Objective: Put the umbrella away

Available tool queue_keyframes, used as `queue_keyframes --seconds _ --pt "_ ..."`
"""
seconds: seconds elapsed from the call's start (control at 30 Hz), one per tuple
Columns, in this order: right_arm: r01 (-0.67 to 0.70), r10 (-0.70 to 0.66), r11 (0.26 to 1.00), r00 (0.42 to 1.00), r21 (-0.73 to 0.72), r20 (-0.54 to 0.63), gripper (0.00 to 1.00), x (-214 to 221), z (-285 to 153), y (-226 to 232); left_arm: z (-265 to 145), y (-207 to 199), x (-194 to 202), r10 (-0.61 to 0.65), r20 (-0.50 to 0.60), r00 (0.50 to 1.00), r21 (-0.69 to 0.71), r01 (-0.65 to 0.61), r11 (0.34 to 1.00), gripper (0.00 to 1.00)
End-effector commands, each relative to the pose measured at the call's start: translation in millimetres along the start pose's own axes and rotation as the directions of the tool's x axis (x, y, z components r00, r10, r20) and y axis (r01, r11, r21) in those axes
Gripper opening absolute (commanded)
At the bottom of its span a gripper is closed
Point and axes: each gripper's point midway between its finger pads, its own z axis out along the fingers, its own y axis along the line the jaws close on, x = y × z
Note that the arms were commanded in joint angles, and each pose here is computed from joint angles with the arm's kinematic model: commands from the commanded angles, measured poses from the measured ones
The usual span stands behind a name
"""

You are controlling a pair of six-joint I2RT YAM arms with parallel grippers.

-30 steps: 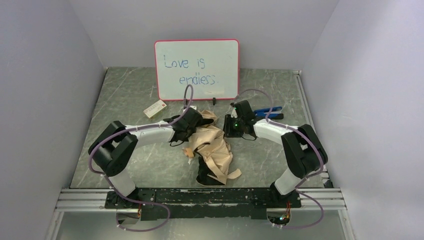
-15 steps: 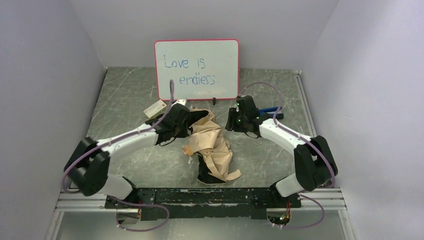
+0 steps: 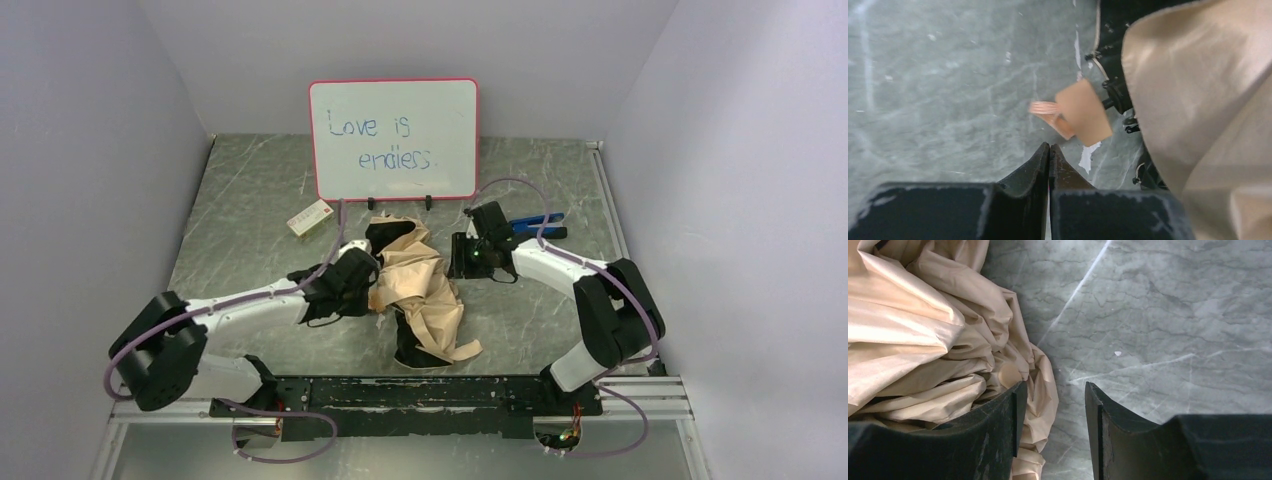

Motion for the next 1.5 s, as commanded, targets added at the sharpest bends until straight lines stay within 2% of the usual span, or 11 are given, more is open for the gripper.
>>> queue_keyframes --seconds 0.0,0.23,0.47,0.63,0.83,0.93,1.07,1.27,1.37,1.47 --pt "0.035 -0.035 0.992 0.999 -0.124 0.003 0.50 -2.1 2.2 19.9 15.9 -21.9 3.9 -0.032 -0.002 0.999 0.058 0.032 0.998 0.05" --pt "0.005 -0.007 0.977 1.000 -0.215 -0.010 0.49 6.3 3.2 33.8 29.4 -28.1 -15.4 0.003 0.044 0.999 0.019 -0.004 1.000 0.05" --pt "-0.023 0.022 0.974 1.000 -0.227 -0.010 0.49 5.9 7.0 36.2 48.5 -45.4 -34.4 0.089 0.050 0.995 0.016 -0.090 0.996 0.05" --pt "-0.017 0.026 0.977 0.999 -0.212 0.039 0.49 -25.2 12.0 42.1 58.4 -63.5 -58.3 0.128 0.076 0.989 0.020 -0.130 0.991 0.05" --pt "0.003 0.011 0.982 0.997 -0.189 0.076 0.49 -60.8 19.4 47.1 65.8 -60.0 -94.6 0.115 0.108 0.988 0.009 -0.116 0.993 0.05" --pt "-0.007 0.019 0.991 0.996 -0.135 0.089 0.49 -72.9 22.6 37.4 66.7 -53.4 -109.3 0.111 0.113 0.987 0.002 -0.112 0.994 0.05" --pt "-0.015 0.011 0.999 0.994 0.034 0.112 0.51 -72.9 14.7 4.7 60.9 -41.9 -111.9 0.117 0.115 0.986 -0.013 -0.117 0.993 0.07" --pt "-0.038 -0.007 0.965 0.985 0.260 0.173 0.65 -63.9 -28.4 -43.2 44.3 -17.9 -104.7 0.101 0.113 0.988 -0.030 -0.099 0.995 0.19" --pt "-0.054 -0.011 0.957 0.975 0.286 0.223 0.68 -63.5 -57.4 -46.9 31.5 -7.3 -102.9 0.090 0.125 0.988 -0.042 -0.085 0.995 0.22" --pt "-0.044 -0.019 0.972 0.965 0.231 0.260 0.71 -61.6 -81.3 -35.3 19.0 0.7 -99.5 0.076 0.139 0.987 -0.043 -0.071 0.997 0.25"
